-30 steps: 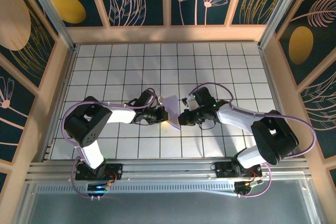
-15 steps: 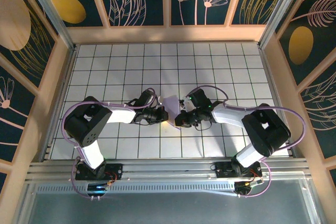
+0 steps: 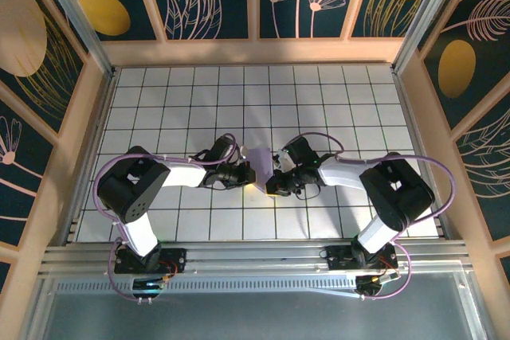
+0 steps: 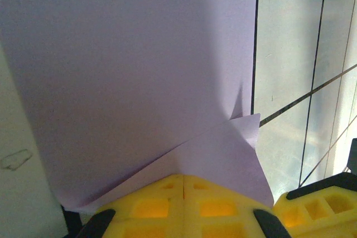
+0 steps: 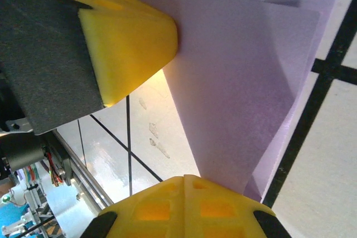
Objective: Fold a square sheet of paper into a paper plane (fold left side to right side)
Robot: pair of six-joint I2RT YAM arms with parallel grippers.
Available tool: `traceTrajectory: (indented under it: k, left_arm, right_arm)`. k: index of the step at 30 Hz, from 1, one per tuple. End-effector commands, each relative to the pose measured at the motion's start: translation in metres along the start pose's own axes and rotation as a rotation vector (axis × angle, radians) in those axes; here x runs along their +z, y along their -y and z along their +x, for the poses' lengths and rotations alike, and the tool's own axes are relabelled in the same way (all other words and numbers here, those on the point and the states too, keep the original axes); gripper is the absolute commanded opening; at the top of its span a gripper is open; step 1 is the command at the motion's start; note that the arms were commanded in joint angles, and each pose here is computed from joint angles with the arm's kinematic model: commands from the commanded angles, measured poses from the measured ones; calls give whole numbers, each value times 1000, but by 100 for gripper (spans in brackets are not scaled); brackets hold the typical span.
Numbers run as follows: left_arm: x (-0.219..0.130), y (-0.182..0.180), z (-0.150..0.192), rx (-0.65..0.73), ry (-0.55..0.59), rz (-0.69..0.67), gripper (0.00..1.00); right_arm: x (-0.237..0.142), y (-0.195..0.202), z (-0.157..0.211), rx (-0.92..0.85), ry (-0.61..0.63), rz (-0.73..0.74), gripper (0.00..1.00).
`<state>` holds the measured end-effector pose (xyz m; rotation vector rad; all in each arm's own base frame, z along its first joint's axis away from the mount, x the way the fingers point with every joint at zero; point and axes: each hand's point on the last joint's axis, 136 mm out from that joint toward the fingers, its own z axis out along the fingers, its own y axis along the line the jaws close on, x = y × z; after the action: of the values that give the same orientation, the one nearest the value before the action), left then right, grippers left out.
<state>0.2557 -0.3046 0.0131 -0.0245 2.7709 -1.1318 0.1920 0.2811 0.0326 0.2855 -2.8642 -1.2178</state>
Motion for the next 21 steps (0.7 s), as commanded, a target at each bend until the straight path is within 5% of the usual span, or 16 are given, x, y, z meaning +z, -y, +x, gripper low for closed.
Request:
traceTrajectory:
  k: [1, 21]
  left_arm:
    - [4, -21, 6, -15, -19, -86, 0]
    - [4, -23, 6, -18, -18, -94, 0]
  right_arm:
    - [5, 11, 7, 22, -20, 28, 0]
    - [11, 29, 19, 50, -52, 91, 0]
